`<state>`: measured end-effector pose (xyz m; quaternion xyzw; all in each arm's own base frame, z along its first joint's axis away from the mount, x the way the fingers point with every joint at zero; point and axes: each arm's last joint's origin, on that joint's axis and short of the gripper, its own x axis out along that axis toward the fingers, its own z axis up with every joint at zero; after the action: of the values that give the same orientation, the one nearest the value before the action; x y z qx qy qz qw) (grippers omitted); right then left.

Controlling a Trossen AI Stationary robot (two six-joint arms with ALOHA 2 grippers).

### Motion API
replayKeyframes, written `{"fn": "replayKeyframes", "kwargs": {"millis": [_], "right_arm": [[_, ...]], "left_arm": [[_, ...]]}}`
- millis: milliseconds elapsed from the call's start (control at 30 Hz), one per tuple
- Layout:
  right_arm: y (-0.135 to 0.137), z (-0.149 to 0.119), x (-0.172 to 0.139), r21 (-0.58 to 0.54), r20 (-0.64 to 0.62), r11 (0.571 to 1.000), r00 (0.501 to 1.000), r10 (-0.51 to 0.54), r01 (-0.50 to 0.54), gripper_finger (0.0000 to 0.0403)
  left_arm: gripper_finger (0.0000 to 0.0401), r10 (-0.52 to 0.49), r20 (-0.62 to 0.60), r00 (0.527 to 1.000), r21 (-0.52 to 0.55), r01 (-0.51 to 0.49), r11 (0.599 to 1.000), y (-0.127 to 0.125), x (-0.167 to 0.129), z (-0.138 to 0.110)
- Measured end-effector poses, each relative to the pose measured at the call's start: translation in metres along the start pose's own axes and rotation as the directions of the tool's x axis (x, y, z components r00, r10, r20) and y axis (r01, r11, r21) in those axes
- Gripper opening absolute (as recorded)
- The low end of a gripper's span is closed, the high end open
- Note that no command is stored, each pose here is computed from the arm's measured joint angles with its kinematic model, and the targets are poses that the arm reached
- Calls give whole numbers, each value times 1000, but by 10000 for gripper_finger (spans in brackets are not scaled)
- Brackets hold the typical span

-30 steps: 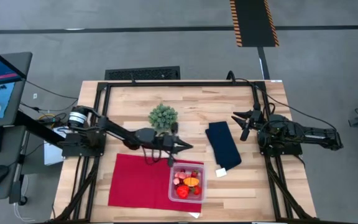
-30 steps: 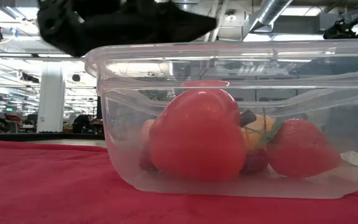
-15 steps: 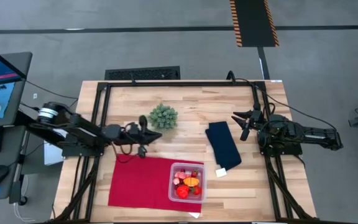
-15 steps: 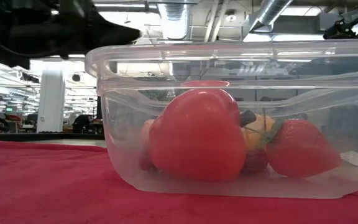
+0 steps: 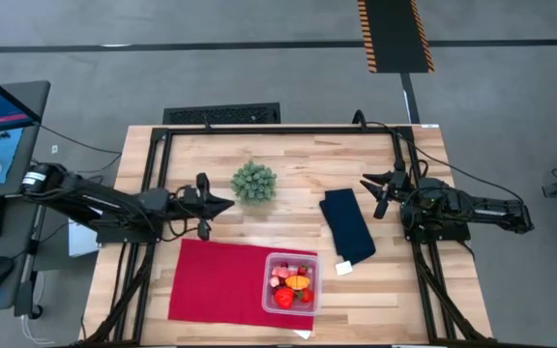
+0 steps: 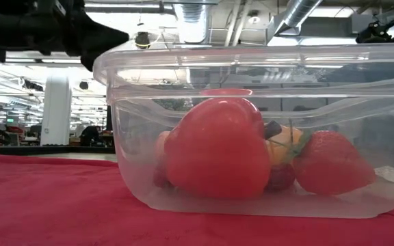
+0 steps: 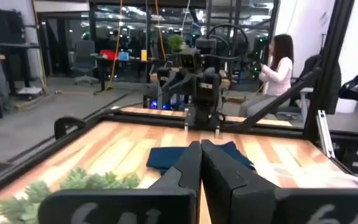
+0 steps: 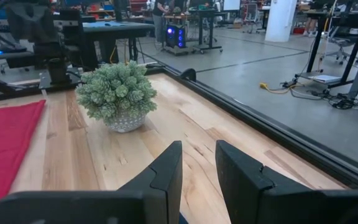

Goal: Pick and placing Produce into tupperware
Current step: Return to Home Position

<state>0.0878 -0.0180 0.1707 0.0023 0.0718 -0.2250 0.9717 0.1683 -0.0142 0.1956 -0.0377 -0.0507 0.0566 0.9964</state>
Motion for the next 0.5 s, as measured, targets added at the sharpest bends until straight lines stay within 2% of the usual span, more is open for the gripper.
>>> {"fn": "replayKeyframes", "kwargs": {"millis": [167,233,367,433,500], "right_arm": [[0,0,0,0,0,1000,1000,0,0,120],[0,0,0,0,0,1000,1000,0,0,120],[0,0,0,0,0,1000,1000,0,0,120],[0,0,0,4,0,1000,1000,0,0,120],[1,0,0,93,0,995,1000,22,-22,120]], "left_arm": [[0,10,-41,999,18,-9,1000,3,-13,5],[0,50,-99,994,40,-46,998,6,-19,1],[0,173,-95,980,54,-169,984,11,-27,4],[0,162,-71,984,56,-158,986,11,-30,8],[0,129,-58,990,74,-125,989,11,-33,11]]}}
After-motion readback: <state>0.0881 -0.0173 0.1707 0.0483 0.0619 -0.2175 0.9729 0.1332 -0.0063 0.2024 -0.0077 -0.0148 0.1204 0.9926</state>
